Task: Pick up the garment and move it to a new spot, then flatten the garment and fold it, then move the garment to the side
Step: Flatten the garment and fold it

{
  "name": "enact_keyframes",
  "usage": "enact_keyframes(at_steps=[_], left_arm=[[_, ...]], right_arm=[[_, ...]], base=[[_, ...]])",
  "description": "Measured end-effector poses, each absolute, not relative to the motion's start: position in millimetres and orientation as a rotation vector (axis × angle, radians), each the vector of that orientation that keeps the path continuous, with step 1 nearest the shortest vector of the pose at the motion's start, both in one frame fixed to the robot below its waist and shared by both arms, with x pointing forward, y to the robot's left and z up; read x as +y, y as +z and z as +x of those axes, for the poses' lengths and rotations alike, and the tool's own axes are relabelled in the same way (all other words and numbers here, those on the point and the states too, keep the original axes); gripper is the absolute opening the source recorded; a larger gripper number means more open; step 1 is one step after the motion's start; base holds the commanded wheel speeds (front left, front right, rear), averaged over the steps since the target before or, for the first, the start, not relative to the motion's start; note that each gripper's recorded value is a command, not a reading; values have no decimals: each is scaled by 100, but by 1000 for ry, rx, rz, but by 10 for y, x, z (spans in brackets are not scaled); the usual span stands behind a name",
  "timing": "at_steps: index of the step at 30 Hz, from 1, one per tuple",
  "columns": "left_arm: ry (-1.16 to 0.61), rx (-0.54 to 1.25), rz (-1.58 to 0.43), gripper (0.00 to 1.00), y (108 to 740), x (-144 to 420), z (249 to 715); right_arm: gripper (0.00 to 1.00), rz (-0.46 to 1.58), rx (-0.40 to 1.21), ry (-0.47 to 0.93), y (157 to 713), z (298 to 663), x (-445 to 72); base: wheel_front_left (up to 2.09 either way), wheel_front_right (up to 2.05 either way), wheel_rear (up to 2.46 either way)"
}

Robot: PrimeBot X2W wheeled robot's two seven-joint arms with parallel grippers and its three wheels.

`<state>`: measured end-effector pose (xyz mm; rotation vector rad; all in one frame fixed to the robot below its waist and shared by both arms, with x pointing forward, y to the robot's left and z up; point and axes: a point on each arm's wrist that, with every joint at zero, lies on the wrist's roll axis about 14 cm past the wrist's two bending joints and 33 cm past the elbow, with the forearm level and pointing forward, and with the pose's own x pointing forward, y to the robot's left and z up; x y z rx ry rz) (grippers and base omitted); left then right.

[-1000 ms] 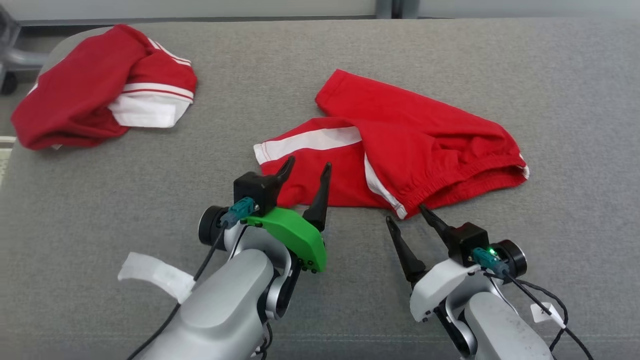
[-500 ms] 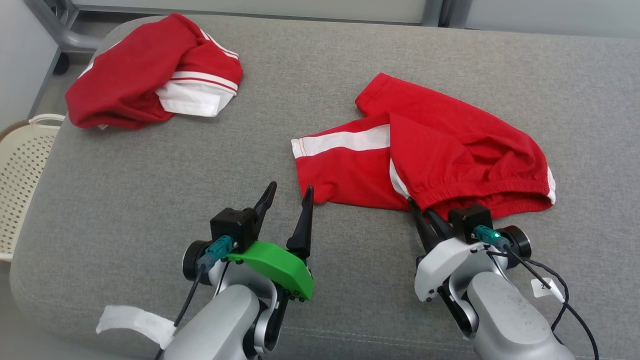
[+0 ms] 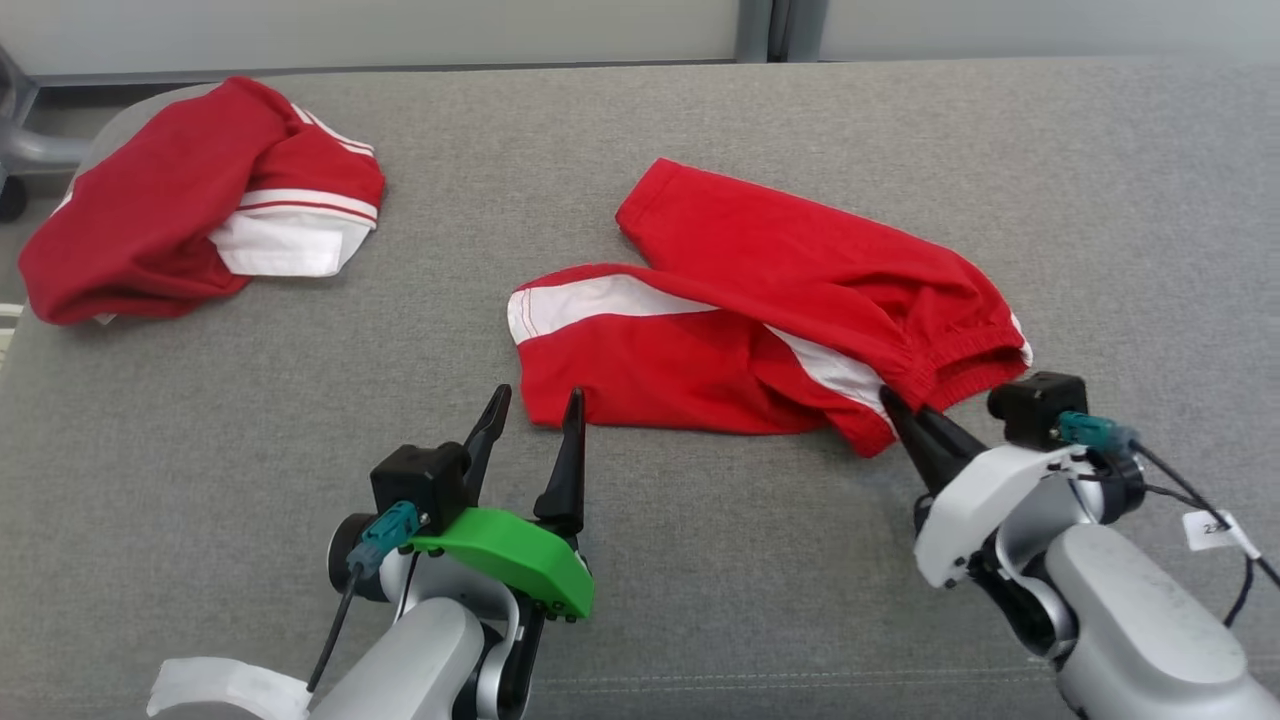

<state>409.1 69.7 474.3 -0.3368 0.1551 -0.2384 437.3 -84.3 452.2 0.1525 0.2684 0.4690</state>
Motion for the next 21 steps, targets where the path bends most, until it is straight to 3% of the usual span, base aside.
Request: enact_keyframes(at_steps=[12, 21], left_arm=[[-257, 165, -339, 100, 4708, 662, 4047], [-238, 177, -335, 100, 4660, 730, 4015]], right_arm=[[0, 85, 473, 486, 4487, 4314, -1351], [0, -46, 555, 405, 4313, 4495, -1810]], base=[[0, 0, 0], [0, 0, 0]])
